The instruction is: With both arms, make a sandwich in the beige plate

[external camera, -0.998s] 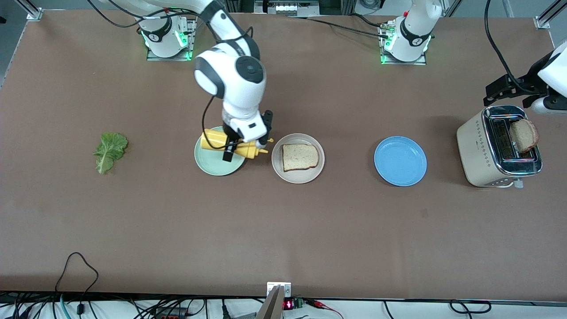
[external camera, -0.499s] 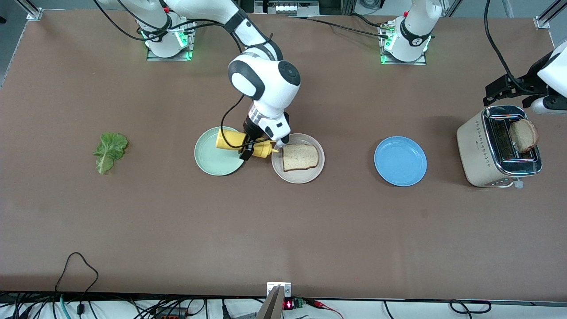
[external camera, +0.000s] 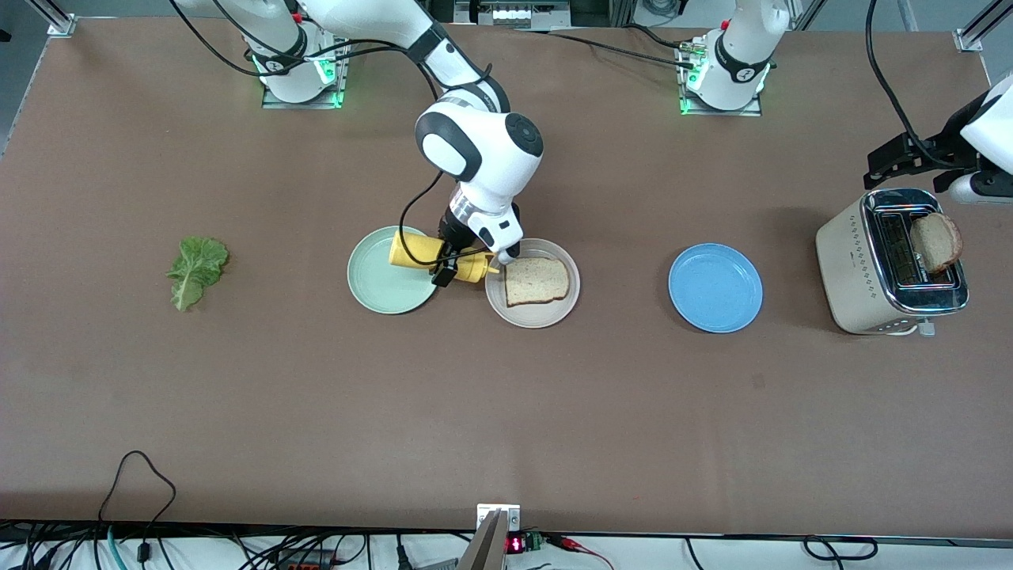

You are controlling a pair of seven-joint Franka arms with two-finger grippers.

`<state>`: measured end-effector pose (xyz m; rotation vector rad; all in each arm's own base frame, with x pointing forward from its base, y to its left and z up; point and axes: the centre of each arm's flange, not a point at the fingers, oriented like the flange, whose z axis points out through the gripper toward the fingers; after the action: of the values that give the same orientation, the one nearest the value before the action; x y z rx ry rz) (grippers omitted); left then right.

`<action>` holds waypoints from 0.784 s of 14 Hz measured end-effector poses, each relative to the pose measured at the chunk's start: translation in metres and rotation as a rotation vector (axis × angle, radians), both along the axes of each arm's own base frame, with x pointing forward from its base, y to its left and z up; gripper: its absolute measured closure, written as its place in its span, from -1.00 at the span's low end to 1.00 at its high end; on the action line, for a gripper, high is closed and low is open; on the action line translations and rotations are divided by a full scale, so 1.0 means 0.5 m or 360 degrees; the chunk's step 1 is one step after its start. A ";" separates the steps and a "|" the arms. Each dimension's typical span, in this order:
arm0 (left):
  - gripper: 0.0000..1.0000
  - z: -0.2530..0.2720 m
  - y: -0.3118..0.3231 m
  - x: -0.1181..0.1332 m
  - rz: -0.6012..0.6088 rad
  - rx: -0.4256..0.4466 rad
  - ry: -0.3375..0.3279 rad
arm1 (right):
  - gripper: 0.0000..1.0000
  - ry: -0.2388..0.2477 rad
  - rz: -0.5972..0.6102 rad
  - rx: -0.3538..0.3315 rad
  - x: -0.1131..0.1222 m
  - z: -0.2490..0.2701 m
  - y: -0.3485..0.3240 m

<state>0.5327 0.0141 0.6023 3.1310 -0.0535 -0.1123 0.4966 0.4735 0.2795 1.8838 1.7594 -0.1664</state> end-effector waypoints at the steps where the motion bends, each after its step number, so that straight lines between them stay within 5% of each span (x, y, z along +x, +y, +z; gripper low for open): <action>1: -1.00 0.000 0.000 0.000 0.0000 0.0000 0.0001 | 0.16 -0.0006 -0.0002 0.0005 0.003 0.005 0.001; 5: -1.00 0.000 0.000 -0.001 0.0001 0.0000 0.0004 | 0.16 -0.0033 -0.0050 0.0061 0.033 0.056 -0.015; 11: -1.00 0.000 -0.001 -0.001 -0.0001 0.0000 0.0004 | 0.16 0.0160 -0.0135 0.0374 0.120 0.223 -0.139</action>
<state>0.5324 0.0137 0.6022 3.1307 -0.0548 -0.1167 0.5564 0.4038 0.3911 2.1523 1.8340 -0.0900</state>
